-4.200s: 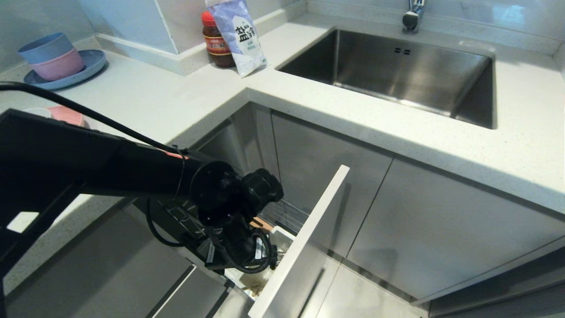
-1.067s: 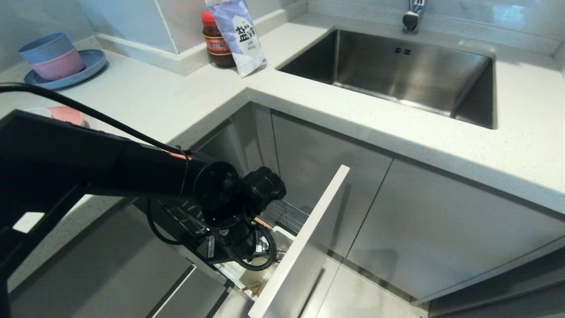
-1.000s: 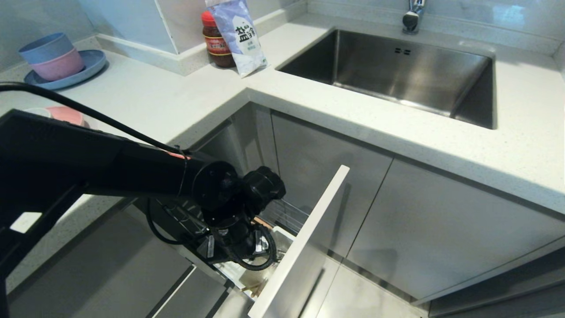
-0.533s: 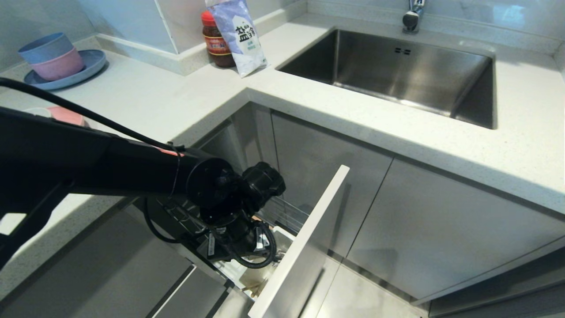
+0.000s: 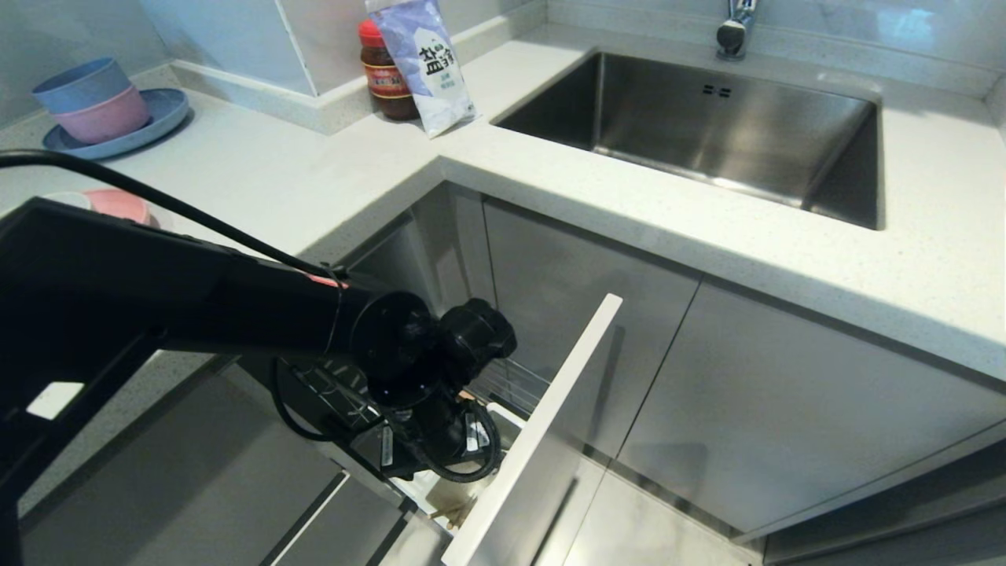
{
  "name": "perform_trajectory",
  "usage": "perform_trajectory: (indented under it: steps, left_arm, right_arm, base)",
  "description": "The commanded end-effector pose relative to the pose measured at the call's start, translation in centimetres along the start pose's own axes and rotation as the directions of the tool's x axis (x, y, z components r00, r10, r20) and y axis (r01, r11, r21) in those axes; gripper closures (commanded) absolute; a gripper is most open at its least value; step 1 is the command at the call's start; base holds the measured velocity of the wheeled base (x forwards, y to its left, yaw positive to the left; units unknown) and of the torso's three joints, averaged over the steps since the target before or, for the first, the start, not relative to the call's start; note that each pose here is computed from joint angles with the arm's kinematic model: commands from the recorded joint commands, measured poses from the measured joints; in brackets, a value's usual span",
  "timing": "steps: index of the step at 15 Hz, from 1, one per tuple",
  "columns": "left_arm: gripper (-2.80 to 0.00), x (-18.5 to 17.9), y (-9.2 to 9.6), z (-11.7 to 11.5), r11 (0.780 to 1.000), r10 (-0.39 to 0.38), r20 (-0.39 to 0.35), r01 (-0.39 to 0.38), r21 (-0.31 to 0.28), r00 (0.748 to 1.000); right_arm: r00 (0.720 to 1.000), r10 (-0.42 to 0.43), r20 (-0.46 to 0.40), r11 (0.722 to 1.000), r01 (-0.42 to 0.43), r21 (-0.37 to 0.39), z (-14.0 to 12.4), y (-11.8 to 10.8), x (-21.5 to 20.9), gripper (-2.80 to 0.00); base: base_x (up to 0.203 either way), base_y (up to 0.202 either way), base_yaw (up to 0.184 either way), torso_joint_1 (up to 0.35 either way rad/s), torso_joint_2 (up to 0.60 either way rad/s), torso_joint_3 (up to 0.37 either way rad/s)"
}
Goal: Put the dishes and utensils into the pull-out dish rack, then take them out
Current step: Take the fork out of the cupboard
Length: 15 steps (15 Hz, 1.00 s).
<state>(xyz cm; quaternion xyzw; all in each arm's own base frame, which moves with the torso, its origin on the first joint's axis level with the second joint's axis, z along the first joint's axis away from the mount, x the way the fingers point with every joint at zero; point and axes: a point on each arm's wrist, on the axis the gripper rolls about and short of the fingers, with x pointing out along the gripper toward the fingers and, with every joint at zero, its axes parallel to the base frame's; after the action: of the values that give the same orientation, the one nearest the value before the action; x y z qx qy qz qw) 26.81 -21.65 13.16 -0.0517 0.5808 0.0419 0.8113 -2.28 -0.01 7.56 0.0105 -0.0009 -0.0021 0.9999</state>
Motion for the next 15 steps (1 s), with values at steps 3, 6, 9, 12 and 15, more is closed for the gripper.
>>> perform_trajectory:
  steps: [3, 6, 9, 12, 15]
  left_arm:
    - [-2.80, 2.13, -0.53, -0.06, 0.999, 0.042, -0.036, -0.043, -0.010, 0.998]
    - [-2.80, 2.17, -0.59, 0.15, 0.999, 0.041, -0.032, -0.041, -0.016, 0.999]
    - [-2.80, 2.19, -0.39, 0.43, 0.999, 0.042, -0.029, -0.043, -0.024, 0.999]
    - [-2.80, 2.21, -0.27, 0.62, 0.999, 0.042, -0.026, -0.043, -0.030, 0.999]
    - [-2.80, 2.28, -0.26, 0.58, 0.999, 0.045, -0.028, -0.046, -0.029, 0.999]
  right_arm:
    - [1.000, 0.000, 0.001, 1.000, 0.000, 0.000, -0.05, 0.00, -0.01, 0.00]
    - [1.000, 0.000, 0.001, 1.000, 0.000, 0.000, -0.05, 0.00, -0.01, 0.00]
    - [1.000, 0.000, 0.001, 1.000, 0.000, 0.000, -0.05, 0.00, -0.01, 0.00]
    - [1.000, 0.000, 0.001, 1.000, 0.000, 0.000, -0.05, 0.00, -0.01, 0.00]
    - [1.000, 0.000, 0.001, 1.000, 0.000, 0.000, -0.05, 0.00, -0.01, 0.00]
  base:
    - [0.000, 0.000, 0.000, 0.000, 0.00, 0.000]
    - [0.000, 0.000, 0.000, 0.000, 0.00, 0.000]
    - [0.000, 0.000, 0.000, 0.000, 0.00, 0.000]
    - [0.000, 0.000, 0.000, 0.000, 0.00, 0.000]
    - [0.000, 0.000, 0.000, 0.000, 0.00, 0.000]
